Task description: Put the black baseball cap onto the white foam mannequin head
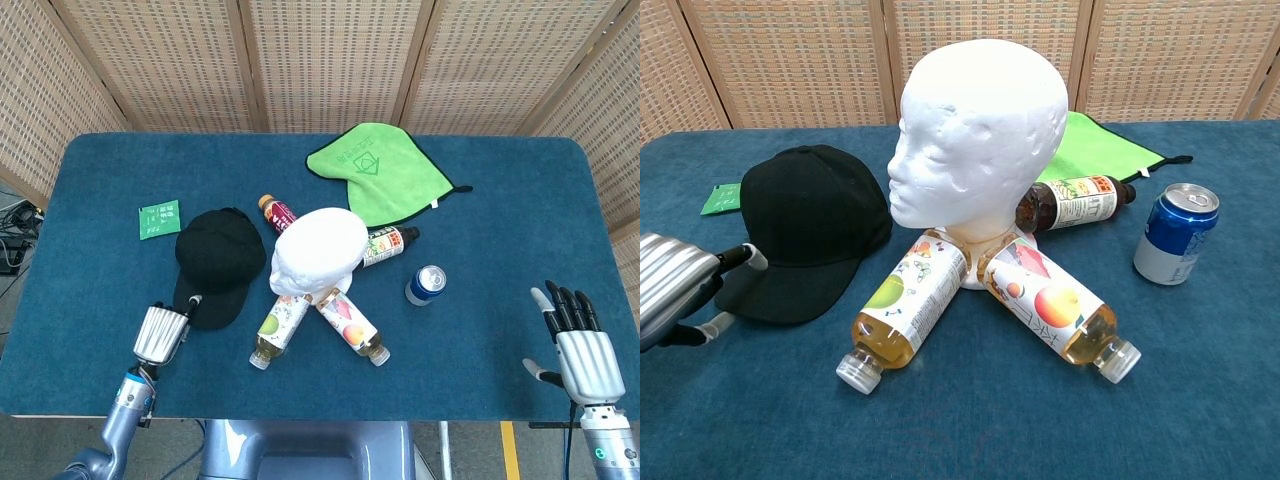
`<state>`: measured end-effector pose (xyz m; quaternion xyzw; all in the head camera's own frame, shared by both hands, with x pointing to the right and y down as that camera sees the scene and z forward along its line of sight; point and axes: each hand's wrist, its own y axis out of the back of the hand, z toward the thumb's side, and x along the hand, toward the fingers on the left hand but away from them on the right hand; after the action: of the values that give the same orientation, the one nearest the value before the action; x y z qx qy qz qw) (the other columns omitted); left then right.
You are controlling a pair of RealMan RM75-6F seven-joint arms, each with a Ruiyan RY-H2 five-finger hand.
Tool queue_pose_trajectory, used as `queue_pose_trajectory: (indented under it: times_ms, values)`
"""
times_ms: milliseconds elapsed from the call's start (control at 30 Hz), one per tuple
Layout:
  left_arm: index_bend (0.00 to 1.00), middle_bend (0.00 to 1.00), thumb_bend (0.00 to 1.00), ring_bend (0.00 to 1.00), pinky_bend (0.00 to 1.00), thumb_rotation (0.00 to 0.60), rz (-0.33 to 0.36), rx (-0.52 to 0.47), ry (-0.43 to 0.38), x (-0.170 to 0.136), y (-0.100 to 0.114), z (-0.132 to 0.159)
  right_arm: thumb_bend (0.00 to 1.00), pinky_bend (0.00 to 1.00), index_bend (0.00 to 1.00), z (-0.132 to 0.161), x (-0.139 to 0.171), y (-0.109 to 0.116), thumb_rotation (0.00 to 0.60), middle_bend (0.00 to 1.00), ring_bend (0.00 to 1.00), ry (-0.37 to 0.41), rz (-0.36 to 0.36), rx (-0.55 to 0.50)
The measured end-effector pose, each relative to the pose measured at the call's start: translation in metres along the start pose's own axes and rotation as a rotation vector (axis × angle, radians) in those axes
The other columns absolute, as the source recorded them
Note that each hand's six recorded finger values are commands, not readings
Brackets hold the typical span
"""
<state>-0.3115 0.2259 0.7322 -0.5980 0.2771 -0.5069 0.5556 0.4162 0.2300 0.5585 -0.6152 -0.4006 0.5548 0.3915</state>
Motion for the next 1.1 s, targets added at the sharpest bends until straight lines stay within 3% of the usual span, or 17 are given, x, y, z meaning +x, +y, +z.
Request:
queue_pose_trajectory:
  times_ms: [300, 667, 933, 1100]
  values:
    - [0.29, 0.92, 0.34, 0.89, 0.8, 0.6, 0.028, 0.014, 0.011, 0.005, -0.004, 0.003, 0.03, 0.0, 0.0, 0.0, 0.0, -0.001, 0.6, 0.0, 0.0, 0.0, 0.001, 0.0]
    - [0.33, 0.94, 0.34, 0.91, 0.81, 0.6, 0.061, 0.065, -0.005, 0.015, -0.005, 0.01, 0.03, 0.0, 0.0, 0.003, 0.0, -0.002, 0.6, 0.0, 0.0, 0.014, -0.002, 0.001]
    - [0.47, 0.95, 0.37, 0.92, 0.81, 0.6, 0.035, 0.099, -0.021, 0.021, -0.012, 0.014, 0.03, 0.0, 0.01, 0.005, 0.0, -0.003, 0.6, 0.0, 0.0, 0.019, 0.002, 0.004]
    - [0.51, 0.96, 0.44, 0.92, 0.81, 0.6, 0.07, 0.136, -0.036, 0.025, -0.005, 0.011, 0.03, 0.0, 0.01, 0.004, 0.0, -0.003, 0.6, 0.0, 0.0, 0.016, 0.002, 0.004]
